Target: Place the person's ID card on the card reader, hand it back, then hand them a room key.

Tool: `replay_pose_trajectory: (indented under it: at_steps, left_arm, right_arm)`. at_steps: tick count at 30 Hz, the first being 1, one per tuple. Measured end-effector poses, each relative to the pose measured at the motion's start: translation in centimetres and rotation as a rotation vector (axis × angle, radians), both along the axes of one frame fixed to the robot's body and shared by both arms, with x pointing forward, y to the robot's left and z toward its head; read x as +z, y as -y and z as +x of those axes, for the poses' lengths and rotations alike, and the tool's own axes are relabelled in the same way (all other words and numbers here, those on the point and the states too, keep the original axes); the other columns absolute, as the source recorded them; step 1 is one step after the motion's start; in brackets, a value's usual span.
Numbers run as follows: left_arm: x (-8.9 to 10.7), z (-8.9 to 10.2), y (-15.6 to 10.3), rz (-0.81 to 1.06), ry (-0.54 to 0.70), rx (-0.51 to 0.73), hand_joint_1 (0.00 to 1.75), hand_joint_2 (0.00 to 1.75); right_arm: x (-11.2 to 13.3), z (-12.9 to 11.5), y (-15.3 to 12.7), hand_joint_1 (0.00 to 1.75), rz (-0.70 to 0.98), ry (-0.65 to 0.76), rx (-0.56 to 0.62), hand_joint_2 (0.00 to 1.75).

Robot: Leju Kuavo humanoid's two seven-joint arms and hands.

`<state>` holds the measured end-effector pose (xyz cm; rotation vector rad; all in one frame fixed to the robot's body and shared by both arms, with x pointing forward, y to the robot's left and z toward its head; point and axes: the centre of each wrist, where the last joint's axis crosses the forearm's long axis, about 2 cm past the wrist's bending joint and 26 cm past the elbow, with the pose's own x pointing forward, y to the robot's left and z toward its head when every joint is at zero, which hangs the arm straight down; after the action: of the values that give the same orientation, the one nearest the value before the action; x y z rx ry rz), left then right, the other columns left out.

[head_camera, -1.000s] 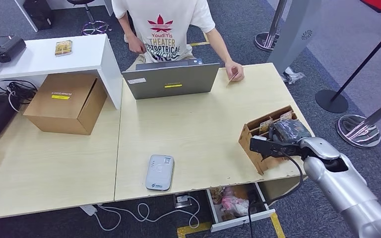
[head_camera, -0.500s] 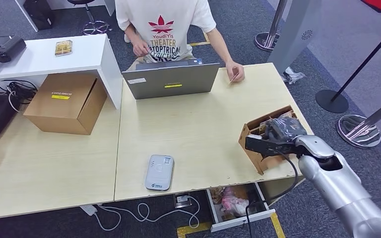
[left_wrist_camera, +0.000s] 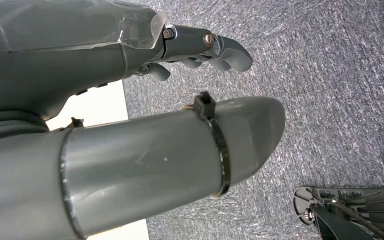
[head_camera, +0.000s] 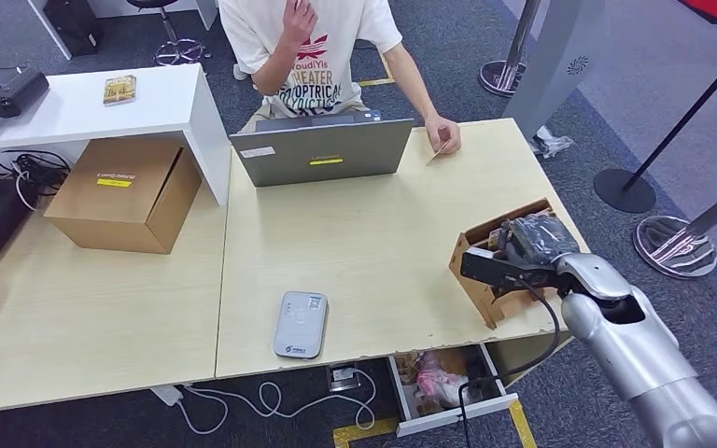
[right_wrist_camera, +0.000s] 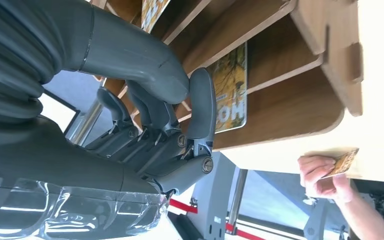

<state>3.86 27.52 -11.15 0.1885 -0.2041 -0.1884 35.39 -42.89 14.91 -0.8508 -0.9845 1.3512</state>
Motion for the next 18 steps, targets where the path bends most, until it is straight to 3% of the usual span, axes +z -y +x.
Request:
replay_pose_trajectory:
  at_steps: [3,4,18]
  left_arm:
    - [0.0,0.03,0.02,0.0,0.001,0.001,0.0,0.0]
    - [0.0,0.03,0.02,0.0,0.001,0.001,0.0,0.0]
    - [0.0,0.03,0.01,0.002,0.001,0.004,0.0,0.0]
  right_arm:
    - [0.09,0.03,-0.03,0.14,-0.001,0.002,0.004,1.75]
    - [0.1,0.04,-0.04,0.03,-0.001,0.002,0.006,1.75]
    - [0.33,0.37,-0.49,0.04,-0.005,0.014,0.02,1.75]
